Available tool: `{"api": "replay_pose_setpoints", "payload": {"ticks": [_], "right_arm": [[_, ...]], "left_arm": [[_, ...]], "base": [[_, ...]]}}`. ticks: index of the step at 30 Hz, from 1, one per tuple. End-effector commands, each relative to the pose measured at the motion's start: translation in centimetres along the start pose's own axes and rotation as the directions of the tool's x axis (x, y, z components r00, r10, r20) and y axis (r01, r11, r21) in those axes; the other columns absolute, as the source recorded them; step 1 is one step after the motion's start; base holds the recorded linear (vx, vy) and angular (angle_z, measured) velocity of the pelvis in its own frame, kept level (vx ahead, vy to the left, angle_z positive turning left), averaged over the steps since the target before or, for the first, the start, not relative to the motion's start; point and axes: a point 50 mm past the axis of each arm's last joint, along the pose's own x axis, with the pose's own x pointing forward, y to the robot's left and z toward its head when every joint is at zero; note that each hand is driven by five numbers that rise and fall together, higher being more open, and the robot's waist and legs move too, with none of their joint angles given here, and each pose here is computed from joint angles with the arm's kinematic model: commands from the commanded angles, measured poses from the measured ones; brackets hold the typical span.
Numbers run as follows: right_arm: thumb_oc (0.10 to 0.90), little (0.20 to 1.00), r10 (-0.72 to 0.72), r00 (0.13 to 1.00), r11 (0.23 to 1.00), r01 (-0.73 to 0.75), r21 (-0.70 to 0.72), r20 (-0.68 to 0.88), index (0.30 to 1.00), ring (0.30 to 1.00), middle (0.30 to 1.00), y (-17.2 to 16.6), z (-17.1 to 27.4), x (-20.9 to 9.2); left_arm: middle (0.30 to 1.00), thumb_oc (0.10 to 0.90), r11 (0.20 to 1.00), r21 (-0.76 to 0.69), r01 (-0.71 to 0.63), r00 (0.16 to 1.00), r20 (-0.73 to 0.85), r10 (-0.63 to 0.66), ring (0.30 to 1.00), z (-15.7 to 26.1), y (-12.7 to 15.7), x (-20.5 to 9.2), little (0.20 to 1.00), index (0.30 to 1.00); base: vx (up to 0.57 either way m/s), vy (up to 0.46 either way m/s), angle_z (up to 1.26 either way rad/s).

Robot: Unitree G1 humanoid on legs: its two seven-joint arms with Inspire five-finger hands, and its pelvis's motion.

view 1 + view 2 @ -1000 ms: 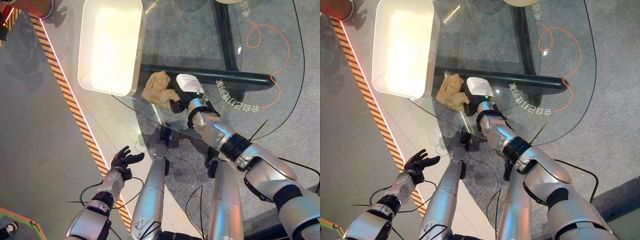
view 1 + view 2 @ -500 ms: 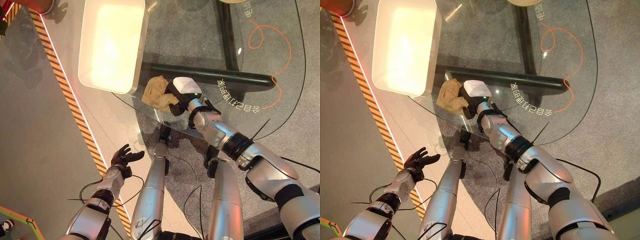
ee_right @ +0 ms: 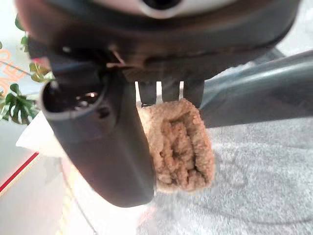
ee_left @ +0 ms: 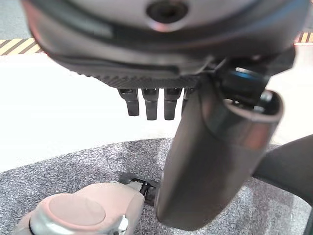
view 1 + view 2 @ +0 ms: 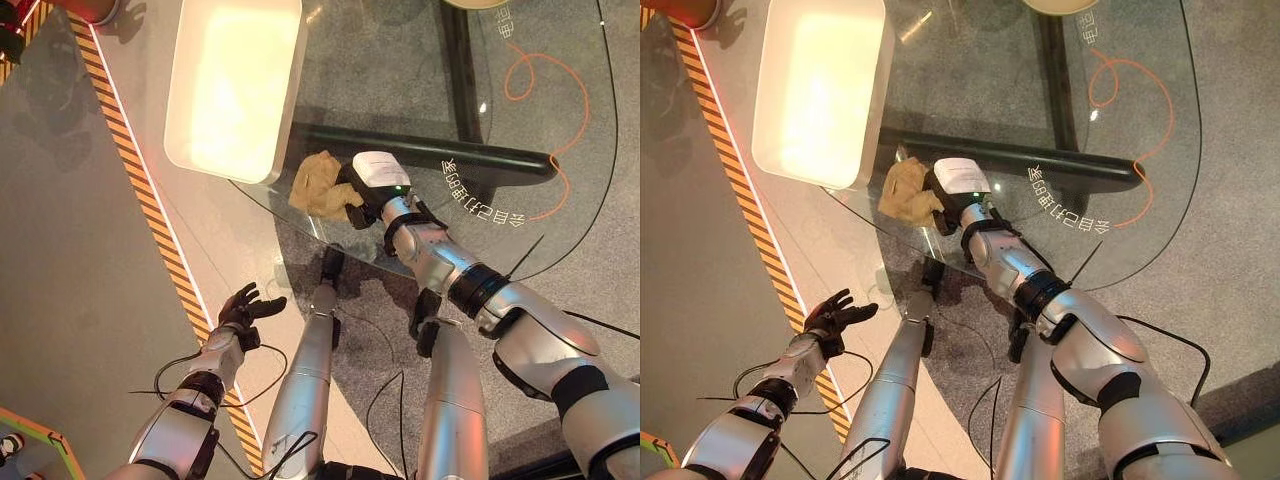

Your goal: Wipe the table with a cloth and put it in the basket.

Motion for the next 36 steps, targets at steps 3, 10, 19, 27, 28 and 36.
{"api": "replay_pose_setpoints", "payload": {"ticks": [3, 10, 19, 27, 28, 36], "right_arm": [[0.1, 0.2, -0.489, 0.853, 0.867, 0.498, 0.003, -0.184, 0.3, 0.3, 0.3, -8.9, -2.8, 1.3], [0.1, 0.2, -0.612, 0.731, 0.774, 0.631, -0.041, -0.304, 0.3, 0.3, 0.3, -11.0, -5.9, 0.3], [0.1, 0.2, -0.655, 0.614, 0.734, 0.657, -0.174, -0.44, 0.3, 0.3, 0.3, -11.6, -10.8, -1.7], [0.1, 0.2, -0.675, 0.487, 0.694, 0.673, -0.254, -0.554, 0.3, 0.3, 0.3, -12.2, -14.8, -3.9], [0.1, 0.2, -0.675, 0.467, 0.69, 0.673, -0.267, -0.57, 0.3, 0.3, 0.3, -12.3, -15.5, -4.4], [0.1, 0.2, -0.669, 0.382, 0.683, 0.654, -0.325, -0.638, 0.3, 0.3, 0.3, -12.5, -18.6, -6.7]], "left_arm": [[0.9, 0.8, 0.995, 0.037, -0.089, 0.996, 0.026, 0.088, 0.9, 0.7, 2.8, 0.0, 0.9, 0.9], [0.9, 0.8, 0.995, 0.022, -0.093, 0.995, 0.029, 0.093, 0.9, 0.9, 3.0, 0.0, 0.9, 0.9], [0.9, 0.8, 0.995, 0.01, -0.102, 0.995, 0.022, 0.102, 0.9, 0.7, 3.5, -0.1, 0.9, 0.9], [0.9, 0.8, 0.994, -0.001, -0.111, 0.993, 0.032, 0.111, 0.9, 1.0, 3.9, -0.1, 0.9, 0.9], [0.9, 0.8, 0.994, -0.003, -0.113, 0.993, 0.033, 0.113, 0.9, 1.1, 4.0, -0.1, 0.9, 0.9], [0.9, 0.8, 0.992, -0.011, -0.129, 0.991, 0.036, 0.129, 0.9, 1.8, 4.6, 0.0, 0.9, 0.9]], "base": [[0.0, 0.0, 0.0], [0.0, 0.004, 0.01], [0.02, -0.001, 0.0], [-0.03, -0.003, 0.03], [0.0, -0.01, 0.03], [0.0, -0.009, -0.01]]}}
